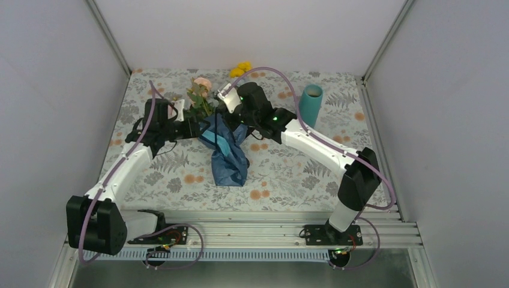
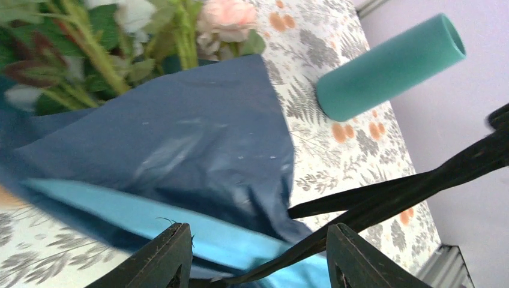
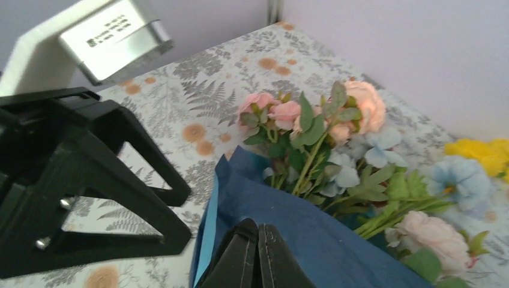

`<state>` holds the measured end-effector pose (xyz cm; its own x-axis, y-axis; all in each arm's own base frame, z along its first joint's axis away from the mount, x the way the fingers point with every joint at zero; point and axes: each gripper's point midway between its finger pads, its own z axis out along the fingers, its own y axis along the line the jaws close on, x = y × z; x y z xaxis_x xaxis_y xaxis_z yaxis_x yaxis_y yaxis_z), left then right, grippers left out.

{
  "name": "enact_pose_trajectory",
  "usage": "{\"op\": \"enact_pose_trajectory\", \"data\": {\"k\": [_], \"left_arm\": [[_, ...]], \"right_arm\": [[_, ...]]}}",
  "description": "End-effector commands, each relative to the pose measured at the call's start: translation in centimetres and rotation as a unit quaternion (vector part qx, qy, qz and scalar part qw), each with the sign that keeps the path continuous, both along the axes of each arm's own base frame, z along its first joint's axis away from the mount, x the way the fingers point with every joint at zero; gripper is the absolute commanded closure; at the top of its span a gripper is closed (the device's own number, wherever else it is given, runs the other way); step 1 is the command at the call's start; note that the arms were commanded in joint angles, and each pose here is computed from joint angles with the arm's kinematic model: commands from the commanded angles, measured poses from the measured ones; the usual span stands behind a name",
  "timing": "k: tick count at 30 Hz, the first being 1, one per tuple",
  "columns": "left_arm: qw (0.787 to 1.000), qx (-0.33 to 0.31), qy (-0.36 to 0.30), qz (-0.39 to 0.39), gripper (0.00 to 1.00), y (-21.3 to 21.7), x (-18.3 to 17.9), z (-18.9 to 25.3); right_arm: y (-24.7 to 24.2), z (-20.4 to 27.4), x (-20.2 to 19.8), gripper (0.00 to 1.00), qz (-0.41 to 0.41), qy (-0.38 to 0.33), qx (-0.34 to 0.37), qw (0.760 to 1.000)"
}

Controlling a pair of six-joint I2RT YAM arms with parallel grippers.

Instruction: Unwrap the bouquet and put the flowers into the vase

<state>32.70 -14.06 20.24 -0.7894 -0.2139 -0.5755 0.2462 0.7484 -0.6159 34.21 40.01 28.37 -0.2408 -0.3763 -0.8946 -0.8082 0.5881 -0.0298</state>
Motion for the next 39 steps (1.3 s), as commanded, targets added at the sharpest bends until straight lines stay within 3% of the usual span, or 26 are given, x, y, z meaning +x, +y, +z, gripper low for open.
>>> {"op": "enact_pose_trajectory", "data": {"k": [1,16,17,21,22,24,28,33,39], "left_arm": [[0.998,-0.013,-0.032,-0.053,0.43,-2.6,0.0,0.8],[0.994,-0.001,-0.062,-0.093,0.43,-6.0,0.2,0.4],[0.994,0.003,-0.061,-0.089,0.49,-5.8,0.1,0.2],[0.996,0.019,-0.053,-0.073,0.91,-5.1,0.2,-0.7],[0.996,0.017,-0.055,-0.069,0.96,-5.1,0.2,-0.6],[0.996,0.014,-0.062,-0.060,0.98,-4.9,0.2,0.1],[0.997,0.019,-0.070,-0.040,0.97,-4.4,0.5,1.3],[0.997,0.017,-0.074,-0.021,0.98,-4.0,0.8,2.0],[0.997,0.018,-0.072,-0.015,0.98,-3.8,0.8,2.1]], "right_arm": [[0.7,1.7,-1.0,0.96,0.025,0.007,0.041,0.999],[-0.1,0.2,0.0,0.96,0.007,0.027,0.043,0.999],[-0.3,0.2,0.0,0.96,0.006,0.027,0.045,0.999],[-0.5,-0.6,-0.2,0.96,0.011,0.027,0.045,0.999],[-0.7,-0.9,-0.7,0.94,0.020,0.025,0.045,0.998],[-1.4,-2.2,-1.8,0.79,0.036,0.013,0.037,0.999],[-3.0,-5.2,-3.8,0.59,0.062,-0.042,0.041,0.996],[-2.8,-7.9,-4.5,0.54,0.080,-0.049,0.050,0.994],[-2.1,-10.3,-2.6,0.54,0.057,-0.067,0.035,0.996]]}}
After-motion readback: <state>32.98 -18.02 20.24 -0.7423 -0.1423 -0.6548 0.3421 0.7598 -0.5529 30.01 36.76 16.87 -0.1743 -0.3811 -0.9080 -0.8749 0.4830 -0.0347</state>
